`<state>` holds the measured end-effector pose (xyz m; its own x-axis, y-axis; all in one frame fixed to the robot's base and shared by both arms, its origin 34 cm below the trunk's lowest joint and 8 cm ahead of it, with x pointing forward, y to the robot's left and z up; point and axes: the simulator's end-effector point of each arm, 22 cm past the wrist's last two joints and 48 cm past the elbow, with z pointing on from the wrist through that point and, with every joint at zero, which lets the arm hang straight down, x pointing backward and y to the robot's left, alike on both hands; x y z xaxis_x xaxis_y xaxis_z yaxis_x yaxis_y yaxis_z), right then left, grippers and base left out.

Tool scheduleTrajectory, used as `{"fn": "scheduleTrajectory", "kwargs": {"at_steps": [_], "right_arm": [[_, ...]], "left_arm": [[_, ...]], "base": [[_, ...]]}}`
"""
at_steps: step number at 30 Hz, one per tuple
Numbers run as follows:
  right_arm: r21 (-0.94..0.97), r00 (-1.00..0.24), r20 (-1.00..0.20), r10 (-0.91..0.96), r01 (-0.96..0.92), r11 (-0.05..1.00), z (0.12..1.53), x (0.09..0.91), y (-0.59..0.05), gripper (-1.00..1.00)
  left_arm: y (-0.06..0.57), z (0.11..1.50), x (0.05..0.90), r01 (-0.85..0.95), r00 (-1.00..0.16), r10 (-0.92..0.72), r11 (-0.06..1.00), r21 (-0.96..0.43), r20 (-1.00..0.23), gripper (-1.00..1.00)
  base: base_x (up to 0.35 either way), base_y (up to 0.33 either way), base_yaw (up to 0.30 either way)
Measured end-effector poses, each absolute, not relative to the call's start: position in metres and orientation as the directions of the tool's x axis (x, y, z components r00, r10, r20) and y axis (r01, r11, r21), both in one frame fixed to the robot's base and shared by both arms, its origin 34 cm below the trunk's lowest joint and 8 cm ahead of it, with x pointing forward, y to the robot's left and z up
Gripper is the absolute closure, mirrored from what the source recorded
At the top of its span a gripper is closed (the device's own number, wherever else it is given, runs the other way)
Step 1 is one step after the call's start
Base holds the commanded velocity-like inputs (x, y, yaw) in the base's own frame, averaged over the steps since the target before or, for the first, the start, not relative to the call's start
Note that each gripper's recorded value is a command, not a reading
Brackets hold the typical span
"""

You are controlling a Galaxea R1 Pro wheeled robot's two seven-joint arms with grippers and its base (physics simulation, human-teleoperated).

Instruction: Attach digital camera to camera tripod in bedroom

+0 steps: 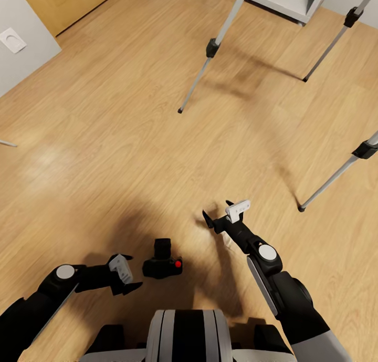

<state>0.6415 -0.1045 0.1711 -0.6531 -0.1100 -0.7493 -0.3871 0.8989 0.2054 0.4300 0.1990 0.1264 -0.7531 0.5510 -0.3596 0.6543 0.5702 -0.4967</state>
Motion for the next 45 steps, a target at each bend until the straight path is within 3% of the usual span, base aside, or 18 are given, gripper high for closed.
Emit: {"fn": "scheduleTrajectory", "kwargs": {"at_steps": [14,45], "right_arm": [[0.207,-0.657,-0.746,-0.111,-0.387,0.899,0.169,0.64,-0.104,-1.0],[0.232,-0.704,-0.702,-0.112,-0.373,0.898,0.132,0.618,-0.104,-1.0]], "left_arm": [[0.195,0.138,0.443,0.669,-0.742,0.54,0.554,-0.496,-0.397,-1.0],[0.185,0.118,0.408,0.632,-0.762,0.549,0.516,-0.578,-0.344,-1.0]], "base": [[0.0,0.0,0.0],[0.0,0.0,0.0]]}}
